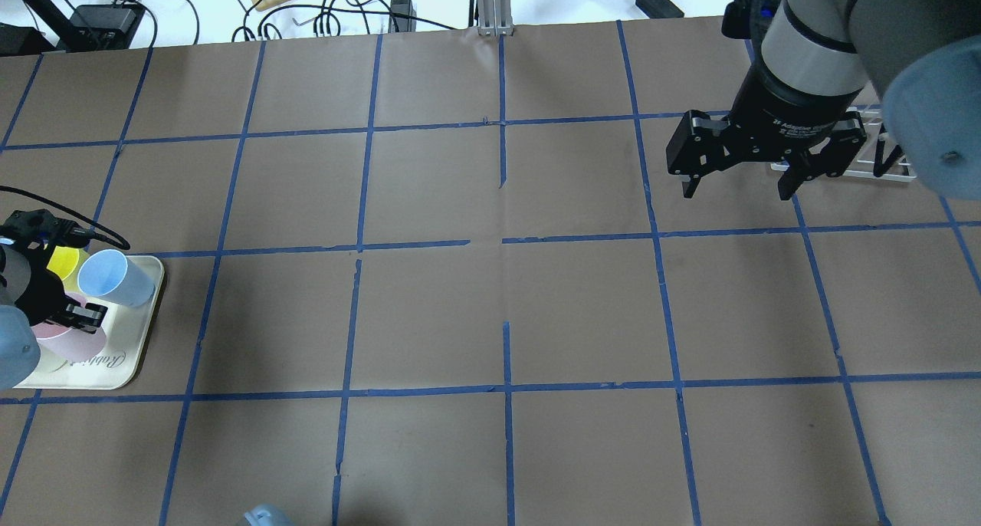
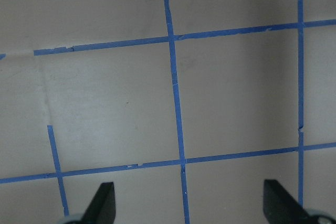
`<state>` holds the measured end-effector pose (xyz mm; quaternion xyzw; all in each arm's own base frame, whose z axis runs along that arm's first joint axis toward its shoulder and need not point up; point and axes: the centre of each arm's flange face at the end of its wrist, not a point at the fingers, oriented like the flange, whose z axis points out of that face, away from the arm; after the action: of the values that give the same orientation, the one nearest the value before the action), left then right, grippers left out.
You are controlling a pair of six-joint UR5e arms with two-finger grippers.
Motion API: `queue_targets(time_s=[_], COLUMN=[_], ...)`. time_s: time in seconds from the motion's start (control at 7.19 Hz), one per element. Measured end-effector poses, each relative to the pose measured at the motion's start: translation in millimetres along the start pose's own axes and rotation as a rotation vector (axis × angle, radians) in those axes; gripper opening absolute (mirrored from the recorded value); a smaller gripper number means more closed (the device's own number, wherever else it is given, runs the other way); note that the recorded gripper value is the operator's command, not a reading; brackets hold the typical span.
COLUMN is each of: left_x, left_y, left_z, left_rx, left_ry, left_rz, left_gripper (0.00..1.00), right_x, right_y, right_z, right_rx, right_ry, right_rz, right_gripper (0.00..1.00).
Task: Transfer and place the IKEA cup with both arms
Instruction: 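Lower the cup onto the tray beside the blue cup and release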
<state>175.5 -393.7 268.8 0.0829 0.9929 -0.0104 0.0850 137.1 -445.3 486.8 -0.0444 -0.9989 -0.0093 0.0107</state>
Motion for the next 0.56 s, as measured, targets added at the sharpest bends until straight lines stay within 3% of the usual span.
queue_targets(time_s=[0.14,0.28,0.56], left_x=[-2.9,-4.8,-8.1], left_y=[-1.2,-2.6,-5.1], left_z=[6.1,10.6,12.0], left_rx=[0.0,0.0,0.005], left_ry=[-0.001,-0.002,-0.009], left_rz=[-0.001,0.001,0.022], left_gripper=[0.62,1.0,1.0], right_x=[3.9,6.7,7.3], right_y=[-1.1,-1.7,-1.4], right_z=[0.2,0.0,-2.2], right_rx=[-0.004,-0.005,-0.002], right_ry=[-0.004,-0.008,-0.01], right_rz=[-0.009,-0.022,-0.032], right_gripper=[1.0,1.0,1.0])
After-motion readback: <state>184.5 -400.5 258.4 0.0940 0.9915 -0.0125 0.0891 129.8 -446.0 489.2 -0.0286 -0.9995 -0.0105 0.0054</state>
